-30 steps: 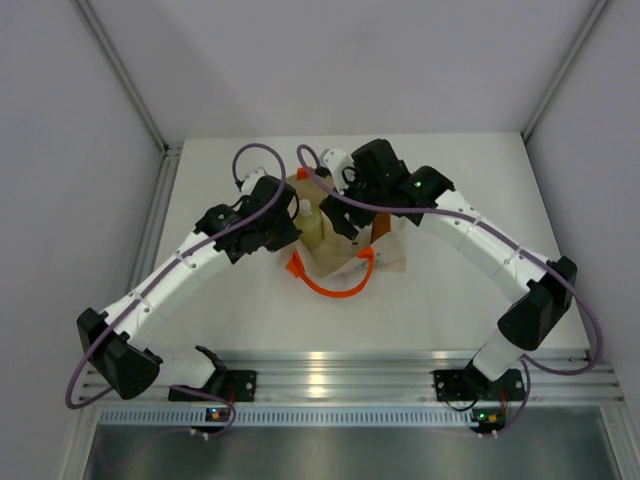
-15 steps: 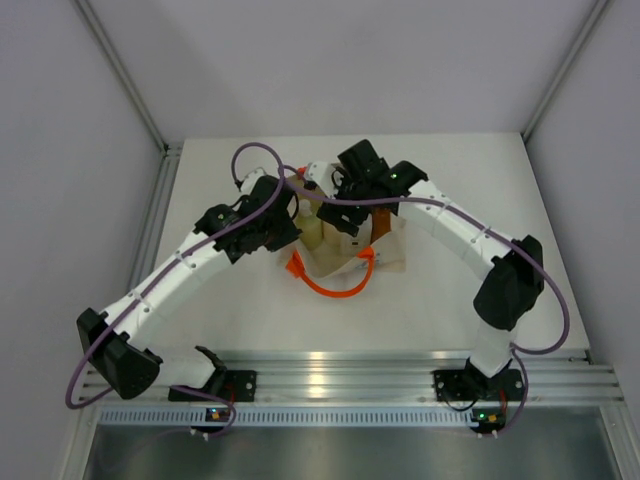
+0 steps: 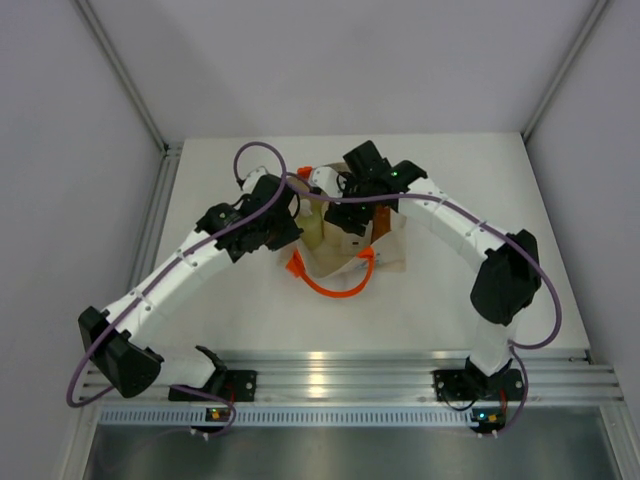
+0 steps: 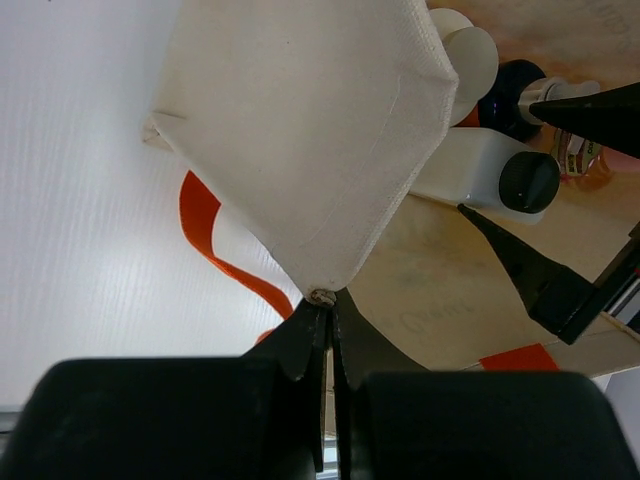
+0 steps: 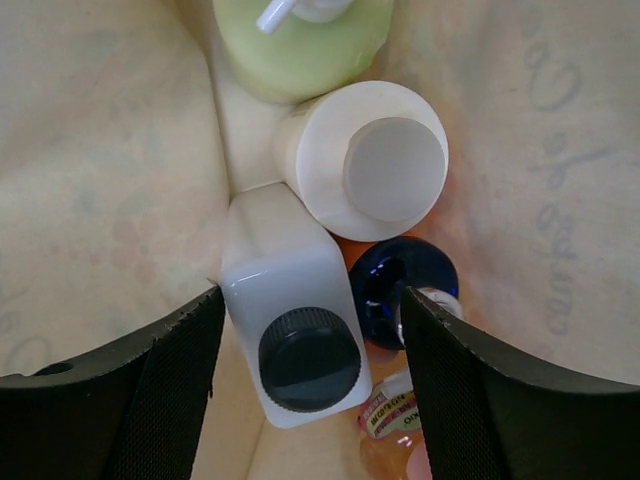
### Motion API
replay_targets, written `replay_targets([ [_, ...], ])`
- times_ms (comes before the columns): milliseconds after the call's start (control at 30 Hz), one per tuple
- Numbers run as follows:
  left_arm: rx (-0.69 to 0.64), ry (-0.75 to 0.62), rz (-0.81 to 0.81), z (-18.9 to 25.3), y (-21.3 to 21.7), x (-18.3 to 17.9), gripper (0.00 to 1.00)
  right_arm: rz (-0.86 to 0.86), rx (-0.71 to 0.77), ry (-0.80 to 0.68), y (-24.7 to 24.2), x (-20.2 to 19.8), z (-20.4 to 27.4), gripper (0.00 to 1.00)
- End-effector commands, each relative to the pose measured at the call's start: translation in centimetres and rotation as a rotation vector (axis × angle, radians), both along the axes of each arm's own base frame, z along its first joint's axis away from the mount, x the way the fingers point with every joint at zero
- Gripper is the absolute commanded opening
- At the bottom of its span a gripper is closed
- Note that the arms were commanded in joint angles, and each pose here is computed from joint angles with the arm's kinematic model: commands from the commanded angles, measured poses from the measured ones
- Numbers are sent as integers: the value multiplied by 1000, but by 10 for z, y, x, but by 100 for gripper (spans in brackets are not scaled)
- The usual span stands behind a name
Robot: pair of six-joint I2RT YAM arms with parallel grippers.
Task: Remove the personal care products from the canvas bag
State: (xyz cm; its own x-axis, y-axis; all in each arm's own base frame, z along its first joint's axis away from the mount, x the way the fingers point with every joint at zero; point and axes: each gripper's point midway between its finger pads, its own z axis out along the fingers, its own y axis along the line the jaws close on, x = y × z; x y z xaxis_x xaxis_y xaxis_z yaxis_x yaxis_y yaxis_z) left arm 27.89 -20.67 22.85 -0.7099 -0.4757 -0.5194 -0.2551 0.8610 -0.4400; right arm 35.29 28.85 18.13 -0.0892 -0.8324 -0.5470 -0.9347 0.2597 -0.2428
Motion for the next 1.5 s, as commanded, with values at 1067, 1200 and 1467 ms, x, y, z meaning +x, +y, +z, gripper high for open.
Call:
replay_targets([
  [1067,40,34,-30,-2,-1,1,0,45,74,15,8,5,4,0],
  [1200,41,35,-28,-3,-1,0,0,9,114,6,11,7,19,0],
  [1467,32,39,-18,-3,-2,1,0,-46,189,-51,11,8,62,0],
])
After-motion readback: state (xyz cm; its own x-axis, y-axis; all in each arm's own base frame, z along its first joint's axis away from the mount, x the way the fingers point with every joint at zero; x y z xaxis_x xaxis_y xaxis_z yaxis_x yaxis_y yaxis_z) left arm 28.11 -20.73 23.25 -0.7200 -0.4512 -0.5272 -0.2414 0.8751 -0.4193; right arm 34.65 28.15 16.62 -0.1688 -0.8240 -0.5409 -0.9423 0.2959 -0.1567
